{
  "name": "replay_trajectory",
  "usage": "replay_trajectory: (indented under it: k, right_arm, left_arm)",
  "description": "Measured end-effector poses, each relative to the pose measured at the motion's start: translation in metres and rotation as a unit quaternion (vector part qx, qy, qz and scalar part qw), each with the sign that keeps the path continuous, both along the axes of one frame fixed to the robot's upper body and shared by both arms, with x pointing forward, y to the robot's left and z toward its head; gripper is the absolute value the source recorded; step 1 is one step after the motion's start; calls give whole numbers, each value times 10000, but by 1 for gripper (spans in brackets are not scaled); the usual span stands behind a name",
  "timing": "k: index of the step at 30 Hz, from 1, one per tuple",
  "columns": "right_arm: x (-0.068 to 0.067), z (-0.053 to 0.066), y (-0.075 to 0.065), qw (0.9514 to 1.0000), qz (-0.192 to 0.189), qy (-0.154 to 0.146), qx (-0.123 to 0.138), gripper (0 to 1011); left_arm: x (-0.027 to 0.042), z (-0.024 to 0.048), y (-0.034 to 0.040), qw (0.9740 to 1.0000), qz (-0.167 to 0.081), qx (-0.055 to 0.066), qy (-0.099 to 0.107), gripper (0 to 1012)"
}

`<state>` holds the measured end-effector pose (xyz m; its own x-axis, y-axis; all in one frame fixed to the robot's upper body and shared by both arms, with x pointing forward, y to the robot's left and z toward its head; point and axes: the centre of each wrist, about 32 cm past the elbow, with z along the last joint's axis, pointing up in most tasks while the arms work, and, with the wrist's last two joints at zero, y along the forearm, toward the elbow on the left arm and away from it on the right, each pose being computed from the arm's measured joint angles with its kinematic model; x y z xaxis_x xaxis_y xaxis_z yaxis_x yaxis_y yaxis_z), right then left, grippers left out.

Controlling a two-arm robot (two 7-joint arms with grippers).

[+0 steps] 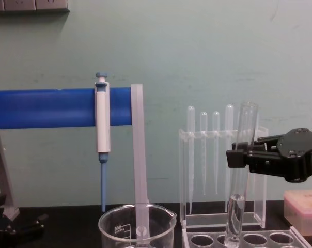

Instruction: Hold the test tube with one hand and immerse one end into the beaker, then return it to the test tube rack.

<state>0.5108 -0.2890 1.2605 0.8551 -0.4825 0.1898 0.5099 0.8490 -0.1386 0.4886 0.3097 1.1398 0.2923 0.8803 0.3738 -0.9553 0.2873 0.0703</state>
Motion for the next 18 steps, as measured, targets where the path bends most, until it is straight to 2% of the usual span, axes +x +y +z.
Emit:
replay_trajectory:
  k: [18]
  right_arm:
    - [5,-122,14,9999,0,121,2,238]
  left_arm:
    - [0,0,0,10000,0,0,0,1000]
